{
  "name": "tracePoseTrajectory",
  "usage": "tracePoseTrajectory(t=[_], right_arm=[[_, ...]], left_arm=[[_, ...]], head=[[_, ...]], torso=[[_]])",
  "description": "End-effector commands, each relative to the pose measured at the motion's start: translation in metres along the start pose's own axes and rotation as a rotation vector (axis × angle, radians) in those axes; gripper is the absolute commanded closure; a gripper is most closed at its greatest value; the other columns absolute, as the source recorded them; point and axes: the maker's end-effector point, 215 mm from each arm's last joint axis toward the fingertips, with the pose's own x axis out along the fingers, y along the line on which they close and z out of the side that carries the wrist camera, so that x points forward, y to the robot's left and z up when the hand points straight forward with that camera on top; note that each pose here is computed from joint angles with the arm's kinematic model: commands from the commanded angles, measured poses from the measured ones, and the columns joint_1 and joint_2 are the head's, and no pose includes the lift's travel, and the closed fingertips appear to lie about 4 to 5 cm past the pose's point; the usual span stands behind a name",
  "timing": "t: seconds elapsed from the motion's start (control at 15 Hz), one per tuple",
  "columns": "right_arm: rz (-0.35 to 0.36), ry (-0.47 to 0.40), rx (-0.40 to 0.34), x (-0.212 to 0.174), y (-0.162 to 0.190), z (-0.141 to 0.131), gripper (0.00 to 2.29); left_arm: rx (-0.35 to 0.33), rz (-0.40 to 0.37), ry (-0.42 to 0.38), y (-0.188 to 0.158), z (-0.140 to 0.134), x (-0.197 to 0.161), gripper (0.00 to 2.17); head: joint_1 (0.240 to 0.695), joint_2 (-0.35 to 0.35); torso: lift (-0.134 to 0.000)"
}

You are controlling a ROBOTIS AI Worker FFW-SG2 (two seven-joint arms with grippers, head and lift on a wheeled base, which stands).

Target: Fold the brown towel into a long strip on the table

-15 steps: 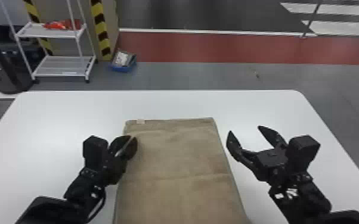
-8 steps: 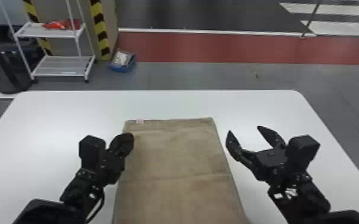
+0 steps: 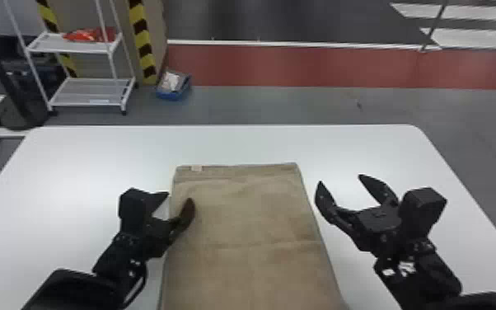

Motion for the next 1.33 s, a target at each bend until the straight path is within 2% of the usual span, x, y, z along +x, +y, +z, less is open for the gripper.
tracePoseTrajectory(t=[0.0, 0.13, 0.2, 0.33, 0.53, 0.67, 0.8, 1.0, 1.2, 1.27], right_arm=[[0.001, 0.001, -0.002, 0.001, -0.001, 0.001, 0.09], [-0.001, 0.002, -0.003, 0.004, -0.002, 0.003, 0.09], [-0.001, 0.005, -0.001, 0.004, -0.002, 0.002, 0.09], [-0.001, 0.008, -0.001, 0.004, -0.002, 0.001, 0.09], [-0.004, 0.011, -0.001, 0.003, -0.004, -0.001, 0.09], [-0.007, 0.016, 0.0, 0.003, -0.006, -0.004, 0.09], [-0.009, 0.019, 0.0, 0.003, -0.007, -0.006, 0.09], [-0.031, 0.035, 0.007, 0.001, -0.019, -0.012, 0.09], [-0.172, 0.067, 0.049, -0.008, -0.059, -0.024, 0.09], [-0.208, 0.072, 0.065, -0.013, -0.072, -0.026, 0.09]], left_arm=[[-0.001, 0.003, 0.007, 0.002, -0.004, 0.001, 0.8], [-0.004, 0.003, -0.01, 0.002, 0.002, -0.001, 1.27], [-0.001, 0.003, -0.021, 0.001, 0.007, -0.002, 1.36], [0.001, 0.013, -0.038, -0.001, 0.012, -0.007, 1.36], [0.008, 0.031, -0.115, -0.005, 0.038, -0.018, 1.36], [0.015, 0.014, -0.155, -0.018, 0.057, -0.028, 1.36], [0.023, -0.039, -0.178, -0.046, 0.065, -0.048, 1.36], [0.086, -0.141, -0.208, -0.108, 0.079, -0.073, 1.31], [0.11, -0.236, -0.159, -0.158, 0.064, -0.081, 1.26], [0.12, -0.247, -0.135, -0.165, 0.057, -0.081, 1.07]], head=[[0.695, -0.039], [0.695, -0.038], [0.695, -0.037], [0.695, -0.038], [0.695, -0.039], [0.695, -0.045], [0.695, -0.057], [0.695, -0.1], [0.695, -0.19], [0.695, -0.216]], torso=[[-0.115], [-0.115], [-0.115], [-0.115], [-0.115], [-0.115], [-0.115], [-0.115], [-0.115], [-0.115]])
